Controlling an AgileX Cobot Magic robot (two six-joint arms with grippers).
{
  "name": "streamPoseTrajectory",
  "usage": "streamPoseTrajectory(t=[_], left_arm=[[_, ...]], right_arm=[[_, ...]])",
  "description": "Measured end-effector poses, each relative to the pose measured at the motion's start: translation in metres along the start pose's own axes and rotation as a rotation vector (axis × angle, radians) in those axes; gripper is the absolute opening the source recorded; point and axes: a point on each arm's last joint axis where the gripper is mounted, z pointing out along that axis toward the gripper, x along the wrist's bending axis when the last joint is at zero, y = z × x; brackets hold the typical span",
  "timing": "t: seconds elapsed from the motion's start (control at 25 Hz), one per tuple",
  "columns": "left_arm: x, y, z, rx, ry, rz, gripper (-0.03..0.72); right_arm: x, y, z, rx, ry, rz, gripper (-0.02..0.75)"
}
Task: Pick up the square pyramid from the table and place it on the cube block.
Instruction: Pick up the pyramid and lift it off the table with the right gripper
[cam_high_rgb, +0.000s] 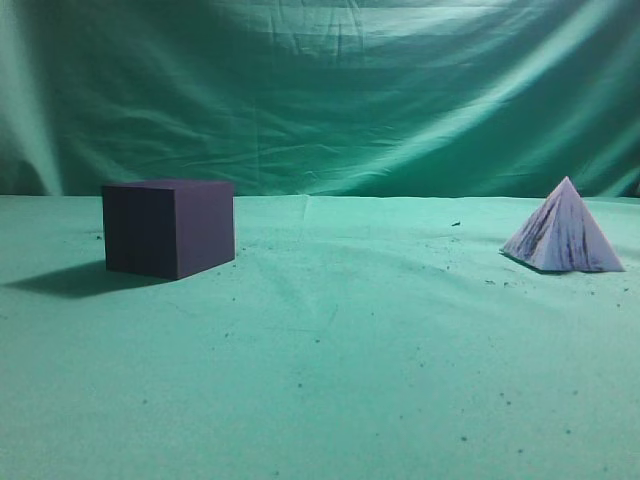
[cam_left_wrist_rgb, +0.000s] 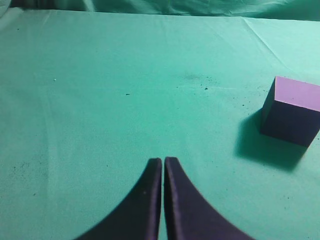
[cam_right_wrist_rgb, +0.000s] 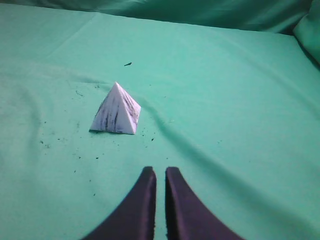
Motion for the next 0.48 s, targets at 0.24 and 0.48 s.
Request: streamPoseTrajectory(t=[0.24,0.48], left_arm=[[0.000,0.000,0.000,0.000,0.000,0.000,0.000],[0.000,0.000,0.000,0.000,0.000,-0.001,0.000]], right_arm=[[-0.001,0.018,-0.002,-0.194,-0.020,-0.046,0.077],[-0.001,0.051,-0.016,-0.594,-0.009,-0.003,0.077]])
